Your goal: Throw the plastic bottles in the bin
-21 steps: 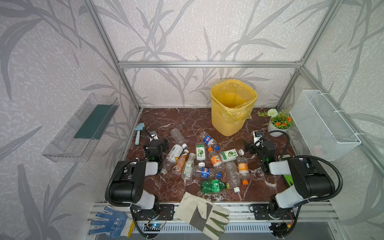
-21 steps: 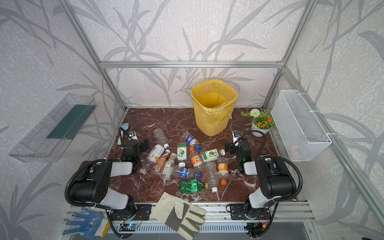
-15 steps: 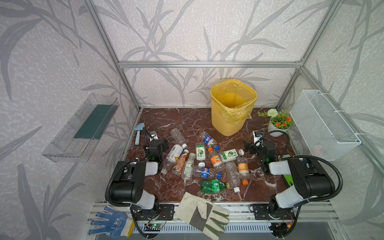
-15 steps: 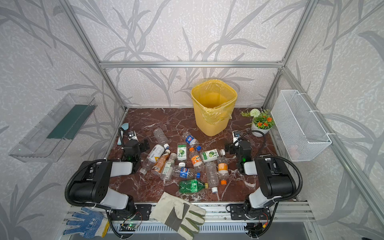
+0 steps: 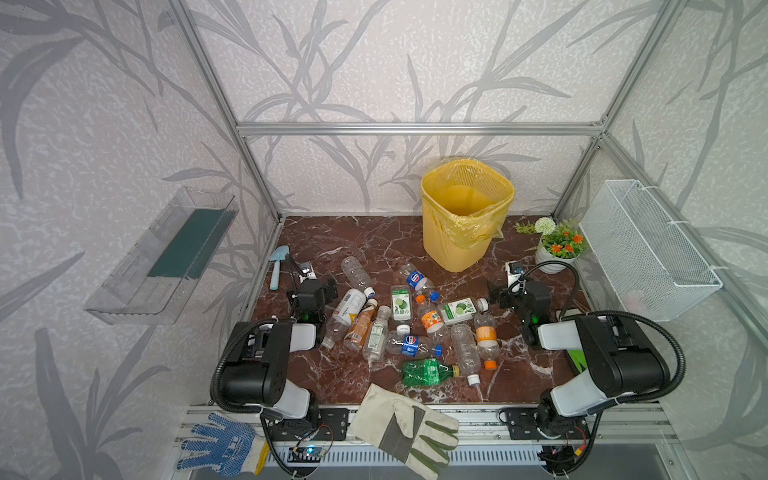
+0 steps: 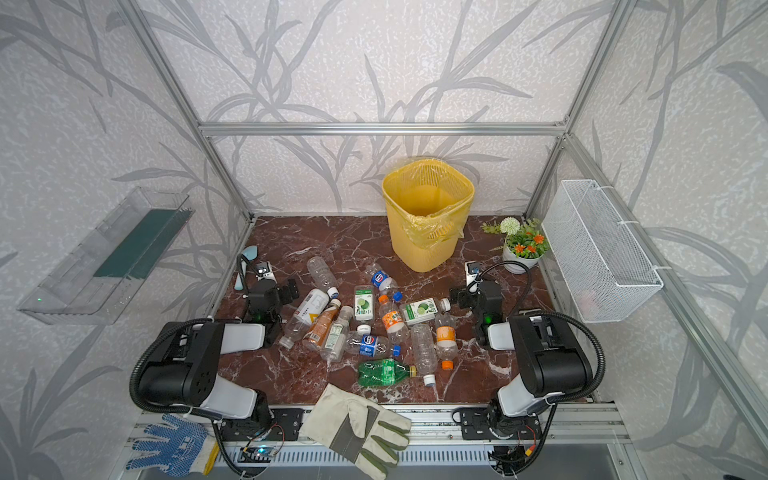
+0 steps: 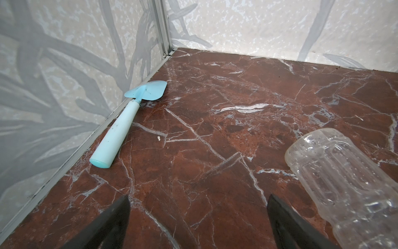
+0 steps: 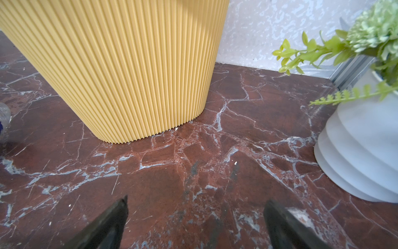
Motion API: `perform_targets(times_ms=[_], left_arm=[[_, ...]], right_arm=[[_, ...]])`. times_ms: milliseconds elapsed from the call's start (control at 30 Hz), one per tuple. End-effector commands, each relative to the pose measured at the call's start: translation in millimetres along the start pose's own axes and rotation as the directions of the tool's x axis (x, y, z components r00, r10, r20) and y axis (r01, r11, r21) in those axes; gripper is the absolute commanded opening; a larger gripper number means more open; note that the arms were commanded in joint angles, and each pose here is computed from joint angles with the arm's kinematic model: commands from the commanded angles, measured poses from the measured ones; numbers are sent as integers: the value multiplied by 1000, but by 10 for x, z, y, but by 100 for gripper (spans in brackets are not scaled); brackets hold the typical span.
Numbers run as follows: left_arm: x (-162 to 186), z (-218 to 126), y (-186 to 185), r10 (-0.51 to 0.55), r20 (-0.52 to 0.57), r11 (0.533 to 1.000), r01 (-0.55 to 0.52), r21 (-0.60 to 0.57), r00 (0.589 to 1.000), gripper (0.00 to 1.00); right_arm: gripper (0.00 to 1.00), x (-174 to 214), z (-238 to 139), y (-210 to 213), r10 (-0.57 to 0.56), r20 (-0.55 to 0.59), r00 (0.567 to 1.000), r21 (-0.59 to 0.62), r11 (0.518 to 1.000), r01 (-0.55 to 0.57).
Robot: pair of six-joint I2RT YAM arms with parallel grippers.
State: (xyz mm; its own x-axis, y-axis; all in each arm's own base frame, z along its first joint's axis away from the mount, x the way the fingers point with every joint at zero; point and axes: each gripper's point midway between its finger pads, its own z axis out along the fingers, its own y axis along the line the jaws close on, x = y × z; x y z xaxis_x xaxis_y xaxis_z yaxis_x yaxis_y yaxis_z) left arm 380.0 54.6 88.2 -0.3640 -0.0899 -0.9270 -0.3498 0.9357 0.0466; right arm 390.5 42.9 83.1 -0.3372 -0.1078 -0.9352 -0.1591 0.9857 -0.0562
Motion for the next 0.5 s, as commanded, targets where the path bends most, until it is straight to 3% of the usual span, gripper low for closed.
perform_targets(times_ms=[0, 467], left_arm=[[-101, 35, 27, 2, 28, 1000, -2, -20, 1000, 99], [-101, 34, 26, 2, 29, 1000, -2, -20, 1000, 99]], right_arm=[[99, -111, 35, -42, 19, 37, 999, -5, 1000, -19], [99, -110, 35, -45, 22, 37, 999, -5, 1000, -22]])
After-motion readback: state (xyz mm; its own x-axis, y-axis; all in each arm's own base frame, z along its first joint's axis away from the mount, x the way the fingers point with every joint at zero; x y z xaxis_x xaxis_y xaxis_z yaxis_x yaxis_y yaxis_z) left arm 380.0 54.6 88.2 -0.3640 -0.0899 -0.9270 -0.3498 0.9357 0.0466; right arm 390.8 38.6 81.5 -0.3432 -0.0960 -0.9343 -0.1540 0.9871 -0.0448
